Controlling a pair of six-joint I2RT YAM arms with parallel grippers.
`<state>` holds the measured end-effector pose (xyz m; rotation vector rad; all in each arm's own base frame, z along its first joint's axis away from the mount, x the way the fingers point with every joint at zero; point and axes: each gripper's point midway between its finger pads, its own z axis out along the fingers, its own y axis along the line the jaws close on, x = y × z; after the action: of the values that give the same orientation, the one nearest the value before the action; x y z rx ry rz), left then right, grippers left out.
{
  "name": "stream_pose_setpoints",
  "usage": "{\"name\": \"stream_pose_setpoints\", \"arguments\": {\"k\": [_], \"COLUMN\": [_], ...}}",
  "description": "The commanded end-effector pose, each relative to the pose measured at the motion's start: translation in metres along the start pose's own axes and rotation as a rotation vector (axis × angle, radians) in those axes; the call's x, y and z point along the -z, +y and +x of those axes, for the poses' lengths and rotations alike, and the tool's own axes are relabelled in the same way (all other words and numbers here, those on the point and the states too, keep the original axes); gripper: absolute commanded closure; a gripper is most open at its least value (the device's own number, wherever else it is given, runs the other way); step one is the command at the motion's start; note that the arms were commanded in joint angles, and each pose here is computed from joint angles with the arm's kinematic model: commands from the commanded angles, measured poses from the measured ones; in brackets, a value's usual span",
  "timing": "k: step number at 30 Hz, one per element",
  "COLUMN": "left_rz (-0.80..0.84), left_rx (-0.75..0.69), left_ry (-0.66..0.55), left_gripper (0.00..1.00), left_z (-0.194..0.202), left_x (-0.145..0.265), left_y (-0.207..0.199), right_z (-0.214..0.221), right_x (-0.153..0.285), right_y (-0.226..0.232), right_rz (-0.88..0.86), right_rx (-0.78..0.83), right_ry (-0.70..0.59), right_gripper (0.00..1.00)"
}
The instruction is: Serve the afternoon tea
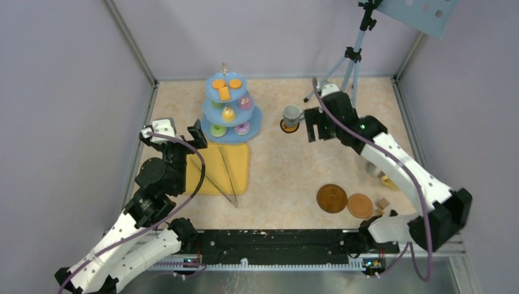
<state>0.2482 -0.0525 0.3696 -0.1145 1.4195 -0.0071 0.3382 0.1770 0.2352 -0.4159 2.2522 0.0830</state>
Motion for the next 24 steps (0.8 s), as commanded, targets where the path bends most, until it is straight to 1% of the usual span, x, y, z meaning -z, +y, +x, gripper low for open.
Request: {"name": "stream_pose_setpoints", "arguments": {"k": [1, 3, 6, 8, 11, 14, 17, 20, 24], "left_rz": [0.005, 0.006, 0.004, 0.008, 0.012, 0.016, 0.017, 0.019, 0.018], "left_rx": [0.027, 0.026, 0.023, 0.017, 0.008, 0.01, 0.006, 0.002, -0.001], "left_ry": [-0.018, -0.017, -0.013, -0.008, 0.001, 0.002, 0.006, 0.01, 0.012], "left_gripper": [0.01, 0.01, 0.01, 0.01, 0.01, 0.01, 0.01, 0.01, 0.01], "left_z": [-0.006, -0.006, -0.004, -0.002, 0.001, 0.001, 0.003, 0.004, 0.005], "left_x": [-0.002, -0.002, -0.003, -0.004, -0.006, -0.006, -0.007, -0.008, -0.008], "left_y": [-0.003, -0.003, -0.004, -0.006, -0.008, -0.009, -0.011, -0.012, -0.012], "right_z": [0.08, 0.126, 0.185, 0.212, 0.246, 0.255, 0.25, 0.248, 0.257], "right_x": [0.012, 0.011, 0.011, 0.007, 0.0, -0.002, -0.007, -0.011, -0.021], "right_y": [-0.016, -0.015, -0.018, -0.006, 0.017, 0.028, 0.037, 0.043, 0.051], "right_rz": [0.114, 0.133, 0.216, 0.188, 0.115, 0.086, 0.039, 0.038, 0.036], "right_rx": [-0.27, -0.363, -0.493, -0.572, -0.629, -0.644, -0.651, -0.629, -0.611], "right_ry": [0.083, 0.158, 0.265, 0.325, 0.386, 0.378, 0.353, 0.339, 0.369], "right_gripper": [0.2, 0.2, 0.2, 0.2, 0.2, 0.2, 0.2, 0.2, 0.22]}}
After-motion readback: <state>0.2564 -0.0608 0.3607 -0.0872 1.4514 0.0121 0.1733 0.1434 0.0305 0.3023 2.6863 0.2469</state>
